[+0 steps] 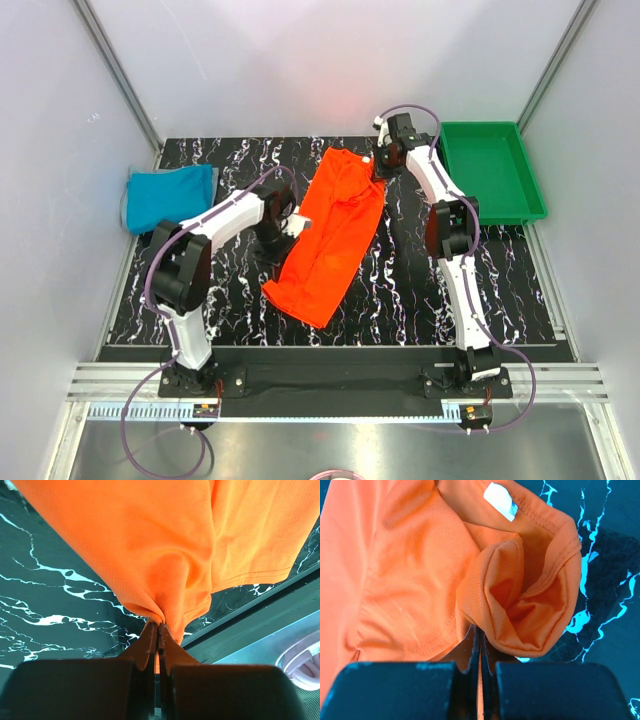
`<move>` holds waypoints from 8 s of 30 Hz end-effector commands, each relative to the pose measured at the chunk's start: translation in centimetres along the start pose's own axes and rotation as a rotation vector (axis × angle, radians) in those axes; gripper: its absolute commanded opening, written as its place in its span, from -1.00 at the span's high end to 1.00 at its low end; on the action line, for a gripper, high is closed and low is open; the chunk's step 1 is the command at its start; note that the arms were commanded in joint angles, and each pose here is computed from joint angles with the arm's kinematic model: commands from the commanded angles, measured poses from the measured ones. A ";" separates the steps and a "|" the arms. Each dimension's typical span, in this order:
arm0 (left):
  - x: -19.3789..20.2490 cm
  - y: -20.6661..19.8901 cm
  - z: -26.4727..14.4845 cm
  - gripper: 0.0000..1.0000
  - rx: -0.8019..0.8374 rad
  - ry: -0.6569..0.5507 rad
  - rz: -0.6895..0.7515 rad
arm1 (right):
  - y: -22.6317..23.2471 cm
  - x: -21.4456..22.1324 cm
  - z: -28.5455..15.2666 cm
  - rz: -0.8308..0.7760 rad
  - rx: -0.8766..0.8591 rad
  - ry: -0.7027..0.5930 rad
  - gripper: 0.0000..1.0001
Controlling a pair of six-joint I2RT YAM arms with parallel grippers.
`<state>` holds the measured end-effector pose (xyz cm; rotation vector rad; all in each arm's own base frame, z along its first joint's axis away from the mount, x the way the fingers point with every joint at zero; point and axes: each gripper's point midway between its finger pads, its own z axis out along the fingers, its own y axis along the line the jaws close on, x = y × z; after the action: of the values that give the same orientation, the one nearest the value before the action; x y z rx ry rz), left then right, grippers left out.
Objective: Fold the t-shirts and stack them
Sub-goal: Fold the tshirt
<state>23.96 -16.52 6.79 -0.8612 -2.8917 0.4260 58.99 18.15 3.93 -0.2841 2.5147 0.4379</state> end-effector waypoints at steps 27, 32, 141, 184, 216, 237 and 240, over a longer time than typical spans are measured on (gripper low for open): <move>-9.6 0.4 -7.2 -0.58 -0.079 -0.311 0.075 | 3.8 -2.1 -12.9 0.118 -0.150 -0.052 -0.32; -8.0 -1.3 -4.1 -0.36 0.035 -0.222 0.066 | 6.4 1.0 -9.9 0.180 -0.282 0.064 -0.29; 0.1 -9.1 2.2 -0.19 0.301 -0.105 -0.137 | 9.3 27.7 -22.7 0.500 -0.396 0.479 -0.17; 0.9 -10.8 5.7 0.58 0.373 -0.023 -0.182 | 11.9 34.6 -19.3 0.544 -0.349 0.792 1.00; -8.1 -5.4 -4.4 1.00 0.198 -0.359 -0.005 | 11.8 18.3 -20.1 0.254 -0.391 0.344 1.00; -20.9 1.8 -6.5 1.00 0.062 -0.551 0.012 | 5.7 6.7 -13.5 0.189 -0.306 0.121 1.00; -21.5 2.2 -6.8 1.00 0.038 -0.569 0.011 | 5.5 6.5 -13.1 0.188 -0.303 0.120 1.00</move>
<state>41.50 -24.88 10.04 -0.7903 -3.2542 0.8527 43.77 17.85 10.93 -0.1574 2.6601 0.9381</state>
